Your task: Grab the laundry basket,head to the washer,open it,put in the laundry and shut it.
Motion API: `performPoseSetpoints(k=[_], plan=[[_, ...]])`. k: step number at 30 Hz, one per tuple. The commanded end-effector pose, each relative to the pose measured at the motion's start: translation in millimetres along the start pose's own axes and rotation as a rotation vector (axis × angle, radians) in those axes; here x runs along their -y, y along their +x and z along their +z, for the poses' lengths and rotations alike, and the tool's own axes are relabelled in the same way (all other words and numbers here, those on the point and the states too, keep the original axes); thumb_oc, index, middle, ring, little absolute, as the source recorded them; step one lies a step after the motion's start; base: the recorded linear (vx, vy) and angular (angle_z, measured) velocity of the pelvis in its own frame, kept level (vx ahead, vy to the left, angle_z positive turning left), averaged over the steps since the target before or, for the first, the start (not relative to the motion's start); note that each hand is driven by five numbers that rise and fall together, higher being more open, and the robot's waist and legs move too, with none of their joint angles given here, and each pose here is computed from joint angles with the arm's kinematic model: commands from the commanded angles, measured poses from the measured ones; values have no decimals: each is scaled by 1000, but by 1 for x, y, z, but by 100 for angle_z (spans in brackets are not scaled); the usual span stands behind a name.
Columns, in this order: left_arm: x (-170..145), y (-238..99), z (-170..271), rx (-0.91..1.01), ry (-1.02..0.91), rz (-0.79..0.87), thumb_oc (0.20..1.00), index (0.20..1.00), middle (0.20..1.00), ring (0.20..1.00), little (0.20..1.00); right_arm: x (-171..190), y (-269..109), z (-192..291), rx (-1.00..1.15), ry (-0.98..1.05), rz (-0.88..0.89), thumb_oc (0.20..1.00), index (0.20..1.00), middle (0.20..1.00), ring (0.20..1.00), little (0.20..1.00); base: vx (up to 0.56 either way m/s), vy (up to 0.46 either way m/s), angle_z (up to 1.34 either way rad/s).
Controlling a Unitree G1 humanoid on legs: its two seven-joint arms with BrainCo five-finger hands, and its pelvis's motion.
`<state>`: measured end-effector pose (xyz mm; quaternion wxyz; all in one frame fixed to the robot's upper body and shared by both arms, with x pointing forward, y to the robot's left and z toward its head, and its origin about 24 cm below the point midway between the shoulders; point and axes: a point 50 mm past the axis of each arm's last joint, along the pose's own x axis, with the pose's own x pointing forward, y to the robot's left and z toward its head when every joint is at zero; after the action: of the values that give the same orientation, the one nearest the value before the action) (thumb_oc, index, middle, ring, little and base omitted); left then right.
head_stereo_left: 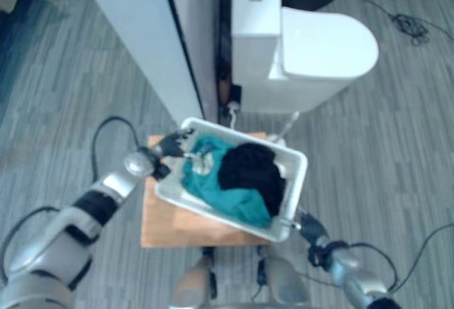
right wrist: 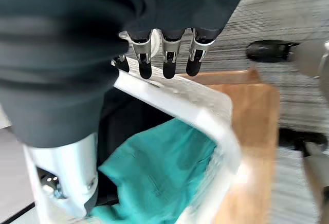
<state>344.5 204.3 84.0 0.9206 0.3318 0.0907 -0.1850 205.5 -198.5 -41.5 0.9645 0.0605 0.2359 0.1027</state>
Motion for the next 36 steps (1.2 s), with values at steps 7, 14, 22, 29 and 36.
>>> performPoseSetpoints(k=[7, 14, 22, 29, 36], plan=[[-26, -4, 0, 9, 18, 132, 1000, 1000, 1000, 1000, 1000, -4, -5, 38, 215, 38, 27, 1000, 1000, 1000, 1000, 1000, 0, 0, 0], [-26, -7, -12, 7, -99, 248, 1000, 1000, 1000, 1000, 1000, 0, -5, 34, 204, 28, 0, 1000, 1000, 1000, 1000, 1000, 0, 0, 0], [-59, -35, -29, -16, -100, 427, 1000, 1000, 1000, 1000, 1000, 3, -9, 29, 185, 17, -5, 1000, 1000, 1000, 1000, 1000, 0, 0, 0], [-79, -58, -66, -212, 1, 601, 1000, 1000, 1000, 1000, 1000, -1, -7, 31, 170, -5, 34, 1000, 1000, 1000, 1000, 1000, 1, 1, 0], [-43, -44, -78, -243, -69, 458, 1000, 1000, 1000, 1000, 1000, -2, -6, 31, 169, -3, 37, 1000, 1000, 1000, 1000, 1000, 0, 0, 0]])
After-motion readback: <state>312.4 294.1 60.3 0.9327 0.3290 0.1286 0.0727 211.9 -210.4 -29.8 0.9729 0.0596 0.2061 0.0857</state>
